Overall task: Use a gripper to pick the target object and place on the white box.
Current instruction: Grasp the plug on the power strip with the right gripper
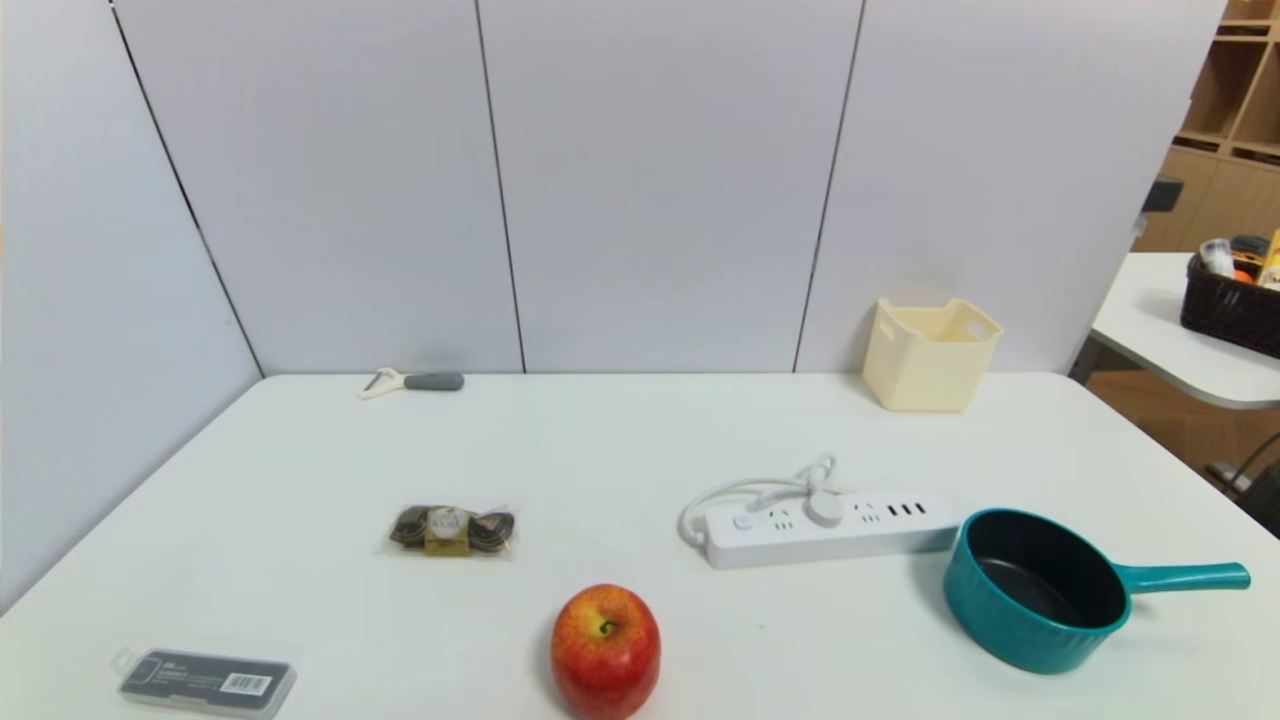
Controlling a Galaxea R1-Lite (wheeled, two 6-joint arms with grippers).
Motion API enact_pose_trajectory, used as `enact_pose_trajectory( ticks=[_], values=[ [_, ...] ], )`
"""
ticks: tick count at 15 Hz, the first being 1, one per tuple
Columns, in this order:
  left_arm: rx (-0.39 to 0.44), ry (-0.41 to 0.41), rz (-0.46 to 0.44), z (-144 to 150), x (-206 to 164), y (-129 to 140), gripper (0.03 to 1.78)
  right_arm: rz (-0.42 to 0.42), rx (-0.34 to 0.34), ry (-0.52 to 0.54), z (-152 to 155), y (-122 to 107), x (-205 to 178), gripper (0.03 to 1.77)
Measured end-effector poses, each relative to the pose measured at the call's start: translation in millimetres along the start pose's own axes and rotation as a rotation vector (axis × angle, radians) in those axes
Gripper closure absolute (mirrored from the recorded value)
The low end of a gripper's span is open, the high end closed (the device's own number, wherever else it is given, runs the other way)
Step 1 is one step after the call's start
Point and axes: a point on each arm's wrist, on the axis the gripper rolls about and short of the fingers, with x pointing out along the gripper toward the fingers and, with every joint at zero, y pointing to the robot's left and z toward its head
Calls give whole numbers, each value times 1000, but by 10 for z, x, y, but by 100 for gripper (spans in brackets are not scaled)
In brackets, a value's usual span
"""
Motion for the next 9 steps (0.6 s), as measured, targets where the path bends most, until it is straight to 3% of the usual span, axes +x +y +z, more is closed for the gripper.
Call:
enact_pose_trajectory(
  ticks=[9],
  values=[
    [0,0,-1,0,0,0,12,2,-5,42,71,2,-31,10]
  ],
)
